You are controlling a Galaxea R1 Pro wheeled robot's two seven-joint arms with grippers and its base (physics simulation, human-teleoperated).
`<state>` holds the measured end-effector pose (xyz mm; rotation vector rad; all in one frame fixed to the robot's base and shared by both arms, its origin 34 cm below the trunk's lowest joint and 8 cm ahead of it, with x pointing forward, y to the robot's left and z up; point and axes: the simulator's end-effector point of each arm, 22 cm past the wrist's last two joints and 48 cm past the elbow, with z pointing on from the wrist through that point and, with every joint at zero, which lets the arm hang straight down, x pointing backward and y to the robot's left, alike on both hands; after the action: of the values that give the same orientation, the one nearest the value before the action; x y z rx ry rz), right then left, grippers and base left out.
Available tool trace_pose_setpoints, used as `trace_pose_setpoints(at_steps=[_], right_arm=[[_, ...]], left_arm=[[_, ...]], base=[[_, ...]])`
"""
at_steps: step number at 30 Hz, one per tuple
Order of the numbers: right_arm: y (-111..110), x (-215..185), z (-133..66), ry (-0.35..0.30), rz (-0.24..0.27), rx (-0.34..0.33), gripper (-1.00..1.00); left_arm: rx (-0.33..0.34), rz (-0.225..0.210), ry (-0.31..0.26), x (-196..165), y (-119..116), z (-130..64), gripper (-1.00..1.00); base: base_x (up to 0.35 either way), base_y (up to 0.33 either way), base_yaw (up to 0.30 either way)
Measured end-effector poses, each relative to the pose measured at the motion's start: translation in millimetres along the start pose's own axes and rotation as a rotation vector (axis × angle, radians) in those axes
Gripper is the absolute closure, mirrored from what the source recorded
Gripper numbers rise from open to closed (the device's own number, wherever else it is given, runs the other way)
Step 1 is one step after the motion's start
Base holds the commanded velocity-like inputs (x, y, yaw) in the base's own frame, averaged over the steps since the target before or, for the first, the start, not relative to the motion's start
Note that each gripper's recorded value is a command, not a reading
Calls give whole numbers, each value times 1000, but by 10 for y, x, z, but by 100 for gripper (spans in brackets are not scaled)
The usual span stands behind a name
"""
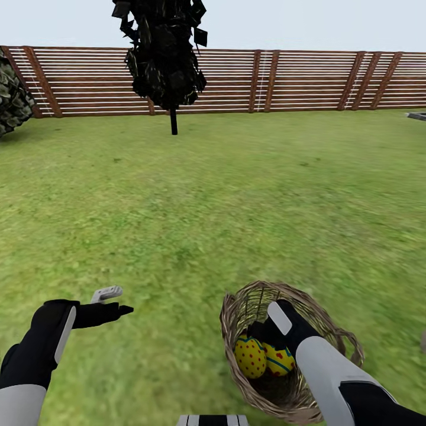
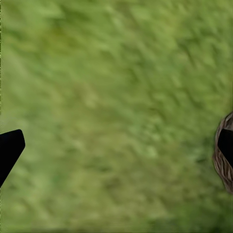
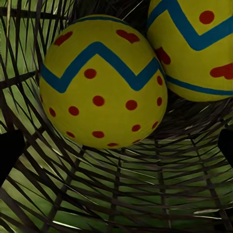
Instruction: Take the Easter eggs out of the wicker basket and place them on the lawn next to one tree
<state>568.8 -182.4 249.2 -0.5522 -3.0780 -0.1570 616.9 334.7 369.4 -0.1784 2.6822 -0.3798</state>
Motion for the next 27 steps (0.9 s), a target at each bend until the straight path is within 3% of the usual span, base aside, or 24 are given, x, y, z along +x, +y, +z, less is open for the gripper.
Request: trace_pose_setpoints(at_steps=[7, 27], right_arm=[[0, -3, 0, -1, 0, 0, -100], [-8, 24, 64, 7, 0, 5, -100]], left_arm=[[0, -1, 0, 1, 1, -1, -100], [-1, -2, 12, 40, 12, 53, -100]], base=[[0, 113, 0], [0, 4, 0]])
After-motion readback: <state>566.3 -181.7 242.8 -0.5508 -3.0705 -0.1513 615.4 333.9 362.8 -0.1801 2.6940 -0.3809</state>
